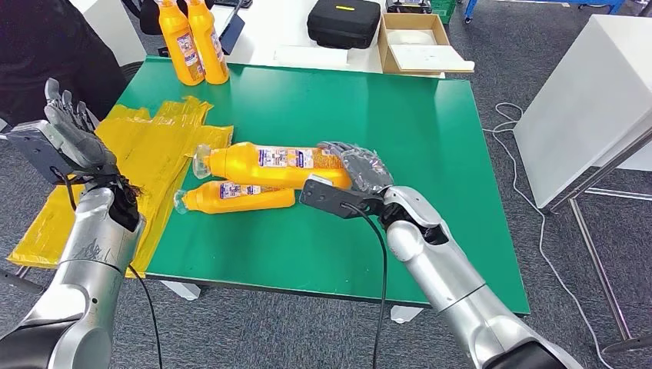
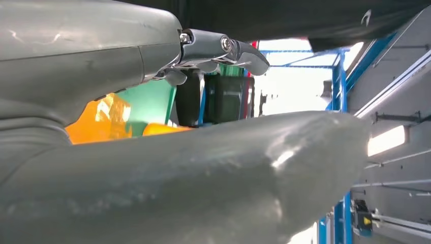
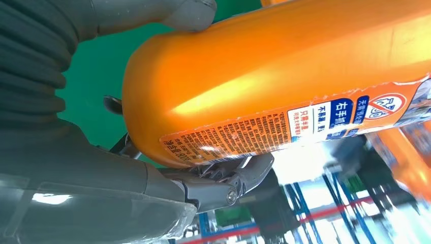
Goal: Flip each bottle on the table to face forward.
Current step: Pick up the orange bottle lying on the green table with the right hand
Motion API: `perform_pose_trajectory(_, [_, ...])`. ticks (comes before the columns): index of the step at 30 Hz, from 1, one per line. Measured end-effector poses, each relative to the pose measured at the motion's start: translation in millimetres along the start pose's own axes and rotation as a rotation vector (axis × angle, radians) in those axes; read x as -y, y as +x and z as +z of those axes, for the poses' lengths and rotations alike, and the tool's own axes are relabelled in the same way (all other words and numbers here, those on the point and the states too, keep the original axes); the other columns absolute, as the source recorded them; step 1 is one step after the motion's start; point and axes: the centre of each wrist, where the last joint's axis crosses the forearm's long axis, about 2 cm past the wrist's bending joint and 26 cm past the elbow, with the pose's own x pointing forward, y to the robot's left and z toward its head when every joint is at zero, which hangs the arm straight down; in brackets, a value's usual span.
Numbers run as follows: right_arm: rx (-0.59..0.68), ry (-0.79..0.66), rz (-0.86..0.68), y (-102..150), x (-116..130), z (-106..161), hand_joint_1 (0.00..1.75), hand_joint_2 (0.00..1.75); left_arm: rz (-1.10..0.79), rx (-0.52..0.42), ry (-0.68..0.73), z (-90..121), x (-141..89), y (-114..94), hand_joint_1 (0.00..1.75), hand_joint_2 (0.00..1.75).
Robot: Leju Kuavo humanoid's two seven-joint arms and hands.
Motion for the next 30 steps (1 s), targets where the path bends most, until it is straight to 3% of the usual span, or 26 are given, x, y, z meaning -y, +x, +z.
perform_pose_trajectory(4, [-0.001, -0.107, -0.024, 0.4, 14.9, 7.7, 1.75, 1.75, 0.119, -0.061, -0.095, 8.6, 5.0, -4.2, 0.0, 1.75])
perform_pose_trajectory(8, [-0.025, -0.223, -0.051, -9.4, 26.1, 14.9, 1.75, 1.75, 0.274, -0.152, -0.209, 25.2, 16.1, -9.3, 0.0, 1.75])
perform_pose_trajectory(15, [-0.047, -0.287, -0.097, -24.8, 24.4, 24.0, 1.75, 1.75, 0.429, -0.224, -0.326, 46.7, 36.7, -10.0, 0.0, 1.75])
perform_pose_trajectory(24, [-0.066, -0.293, -0.138, -23.6, 16.3, 25.0, 1.75, 1.75, 0.499, -0.238, -0.407, 67.9, 62.4, 2.4, 0.0, 1.75])
perform_pose_trajectory(30, [-0.041, -0.296, -0.199, -7.6, 12.1, 14.1, 1.75, 1.75, 0.544, -0.242, -0.448, 74.6, 83.1, 11.6, 0.0, 1.75])
